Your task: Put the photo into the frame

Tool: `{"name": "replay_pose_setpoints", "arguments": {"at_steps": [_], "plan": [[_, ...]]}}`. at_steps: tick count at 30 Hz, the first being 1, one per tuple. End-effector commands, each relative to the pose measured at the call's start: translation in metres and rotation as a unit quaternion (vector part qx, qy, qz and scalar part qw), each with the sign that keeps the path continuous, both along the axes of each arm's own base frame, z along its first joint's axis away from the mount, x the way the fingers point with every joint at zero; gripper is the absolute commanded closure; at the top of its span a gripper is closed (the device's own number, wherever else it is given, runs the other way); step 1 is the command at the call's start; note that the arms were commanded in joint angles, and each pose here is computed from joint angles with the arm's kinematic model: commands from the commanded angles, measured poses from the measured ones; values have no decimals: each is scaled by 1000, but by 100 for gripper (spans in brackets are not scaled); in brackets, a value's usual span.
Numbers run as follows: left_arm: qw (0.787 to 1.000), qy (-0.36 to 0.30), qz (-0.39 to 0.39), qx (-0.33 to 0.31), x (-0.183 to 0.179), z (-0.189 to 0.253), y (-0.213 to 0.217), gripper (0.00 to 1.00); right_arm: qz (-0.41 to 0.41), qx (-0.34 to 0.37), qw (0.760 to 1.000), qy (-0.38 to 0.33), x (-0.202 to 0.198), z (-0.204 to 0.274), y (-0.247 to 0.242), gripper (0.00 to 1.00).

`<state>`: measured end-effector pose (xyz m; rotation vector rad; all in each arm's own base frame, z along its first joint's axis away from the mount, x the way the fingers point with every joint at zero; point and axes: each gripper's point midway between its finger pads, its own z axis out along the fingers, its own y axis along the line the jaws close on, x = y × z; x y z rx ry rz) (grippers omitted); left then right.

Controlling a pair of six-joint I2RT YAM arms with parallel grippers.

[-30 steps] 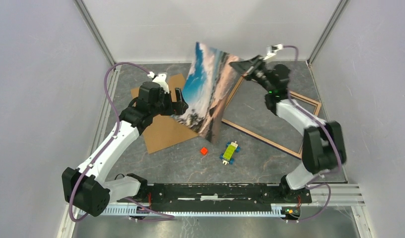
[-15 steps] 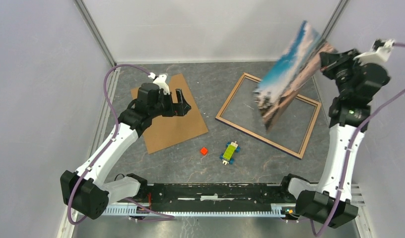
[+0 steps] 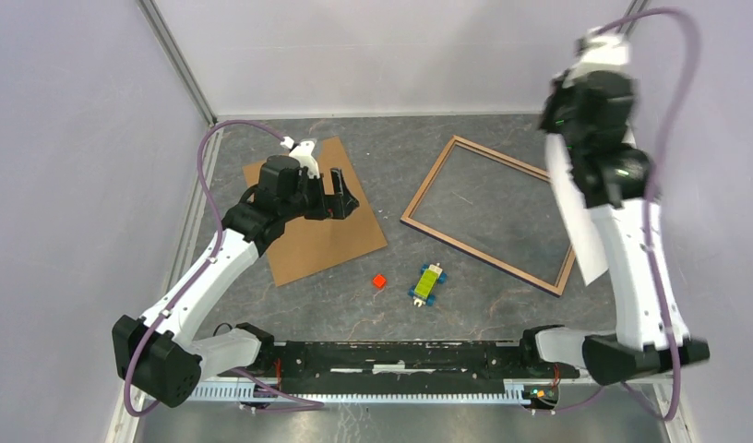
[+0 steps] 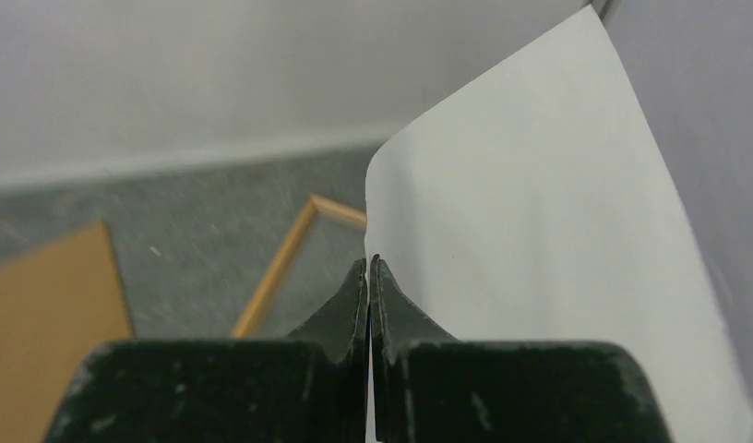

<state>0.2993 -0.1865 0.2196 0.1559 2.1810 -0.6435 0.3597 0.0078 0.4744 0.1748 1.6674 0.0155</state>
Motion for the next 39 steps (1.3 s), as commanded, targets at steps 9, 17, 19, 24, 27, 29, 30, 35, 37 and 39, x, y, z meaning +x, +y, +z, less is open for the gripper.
{"name": "replay_pose_setpoints", "arguments": {"at_steps": [9, 17, 19, 24, 27, 29, 30, 35, 37, 39], "plan": [[999, -22, 29, 12, 8, 15, 11, 0, 21, -251, 939, 233, 5, -276, 112, 100], [999, -19, 36, 16, 11, 12, 16, 0, 126, -313, 906, 254, 9, -333, 167, 100], [999, -18, 37, 16, 12, 11, 16, 0, 157, -312, 904, 248, 9, -339, 178, 100], [999, -13, 37, 15, 13, 9, 15, 0, 202, -340, 891, 223, 15, -338, 197, 100], [999, -12, 37, 14, 13, 9, 16, 0, 231, -350, 885, 201, 19, -336, 211, 100], [999, -12, 39, 14, 14, 9, 17, 0, 230, -361, 881, 201, 26, -337, 213, 100], [999, -12, 40, 15, 14, 8, 17, 0, 232, -366, 878, 202, 27, -338, 215, 100], [999, -12, 43, 18, 15, 7, 19, 0, 226, -373, 878, 199, 38, -342, 214, 100], [999, -11, 43, 18, 15, 7, 19, 0, 219, -374, 877, 208, 42, -345, 211, 100], [999, -9, 44, 17, 16, 6, 19, 0, 218, -381, 874, 208, 44, -348, 209, 100]]}}
